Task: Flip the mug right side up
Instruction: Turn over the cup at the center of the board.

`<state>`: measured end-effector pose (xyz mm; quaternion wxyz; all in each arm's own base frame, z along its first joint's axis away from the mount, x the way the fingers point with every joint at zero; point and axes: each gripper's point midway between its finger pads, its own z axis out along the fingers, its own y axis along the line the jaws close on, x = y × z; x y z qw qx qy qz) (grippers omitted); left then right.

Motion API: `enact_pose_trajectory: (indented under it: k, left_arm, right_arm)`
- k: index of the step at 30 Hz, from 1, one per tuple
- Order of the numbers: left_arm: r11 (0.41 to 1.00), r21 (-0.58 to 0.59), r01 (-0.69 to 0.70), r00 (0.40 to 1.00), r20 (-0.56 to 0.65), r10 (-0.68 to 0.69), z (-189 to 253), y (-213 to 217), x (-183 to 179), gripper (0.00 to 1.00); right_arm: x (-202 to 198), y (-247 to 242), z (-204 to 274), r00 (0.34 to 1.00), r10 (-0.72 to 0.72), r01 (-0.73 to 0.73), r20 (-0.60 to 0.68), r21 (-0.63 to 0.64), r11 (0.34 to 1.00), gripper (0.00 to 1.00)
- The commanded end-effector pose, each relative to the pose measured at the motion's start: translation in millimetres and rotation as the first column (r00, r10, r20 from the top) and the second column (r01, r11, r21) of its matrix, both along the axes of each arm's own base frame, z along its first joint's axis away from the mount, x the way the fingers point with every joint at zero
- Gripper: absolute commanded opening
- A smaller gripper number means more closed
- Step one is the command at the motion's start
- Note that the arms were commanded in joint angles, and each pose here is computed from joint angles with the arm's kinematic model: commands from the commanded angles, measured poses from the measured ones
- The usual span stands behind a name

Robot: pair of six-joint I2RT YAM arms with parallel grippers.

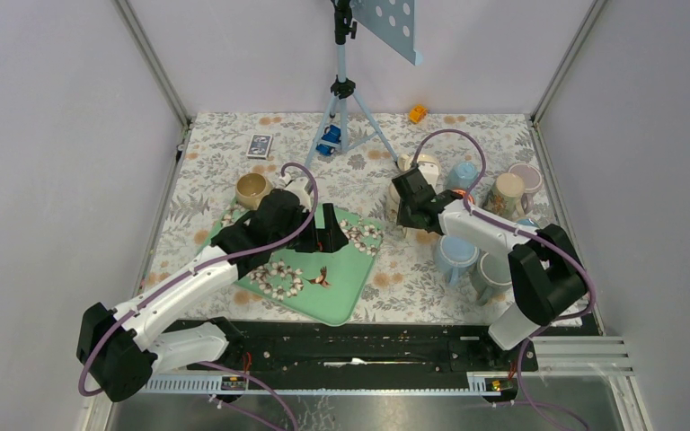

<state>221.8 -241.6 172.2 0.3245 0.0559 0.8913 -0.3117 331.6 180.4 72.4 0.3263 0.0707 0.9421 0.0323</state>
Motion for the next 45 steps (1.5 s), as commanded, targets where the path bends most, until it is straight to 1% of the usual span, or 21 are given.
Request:
enact_pose_trajectory:
  k: [1, 8, 9, 12, 16, 22, 30, 35, 38, 41, 43, 45]
  left_arm:
    - [0.999, -0.036, 0.013, 1.0, 0.027, -0.012, 8, -5, 5, 0.99]
    - [0.999, -0.051, 0.01, 1.0, 0.018, -0.009, 7, -6, 4, 0.99]
    - [0.999, -0.053, 0.01, 1.0, 0.017, -0.009, 7, -6, 3, 0.99]
    - [0.998, -0.066, 0.008, 1.0, 0.009, -0.007, 7, -7, 3, 0.99]
    - [0.994, -0.105, 0.002, 1.0, -0.019, -0.004, 6, -11, 2, 0.99]
    - [0.972, -0.235, -0.005, 0.997, -0.077, -0.013, 10, -24, 1, 0.99]
    - [0.908, -0.419, -0.023, 0.982, -0.179, -0.058, 15, -44, -5, 0.99]
    - [0.858, -0.512, -0.029, 0.971, -0.218, -0.098, 24, -53, -6, 0.98]
    - [0.851, -0.524, -0.021, 0.969, -0.22, -0.111, 26, -56, -5, 0.98]
    - [0.832, -0.554, -0.019, 0.968, -0.22, -0.124, 30, -59, -6, 0.97]
    - [0.808, -0.589, -0.015, 0.968, -0.211, -0.136, 36, -61, -5, 0.97]
    - [0.79, -0.613, -0.019, 0.966, -0.214, -0.142, 40, -62, -5, 0.96]
  right_arm:
    - [9, 0, 2, 0.999, -0.027, 0.028, 0.036, -0.026, 0.999, 0.35]
    - [9, -4, 4, 0.999, -0.03, 0.032, 0.034, -0.052, 0.998, 0.22]
    - [10, -5, 5, 0.999, -0.031, 0.033, 0.037, -0.056, 0.998, 0.18]
    - [9, -6, 9, 0.999, -0.028, 0.03, 0.035, -0.066, 0.997, 0.0]
    - [9, -8, 24, 0.998, -0.02, 0.023, 0.061, -0.06, 0.998, 0.0]
    - [11, -4, 55, 0.992, -0.011, 0.012, 0.126, -0.011, 1.0, 0.0]
    - [11, 6, 89, 0.981, -0.008, -0.011, 0.193, 0.094, 0.995, 0.0]
    - [9, 17, 112, 0.973, -0.01, -0.035, 0.23, 0.193, 0.981, 0.0]
    - [7, 24, 126, 0.968, -0.014, -0.051, 0.25, 0.253, 0.966, 0.0]
    - [5, 33, 139, 0.963, -0.027, -0.065, 0.267, 0.329, 0.942, 0.0]
    - [3, 41, 151, 0.956, -0.04, -0.085, 0.289, 0.406, 0.91, 0.0]
    - [0, 53, 162, 0.951, -0.045, -0.118, 0.305, 0.495, 0.861, 0.0]
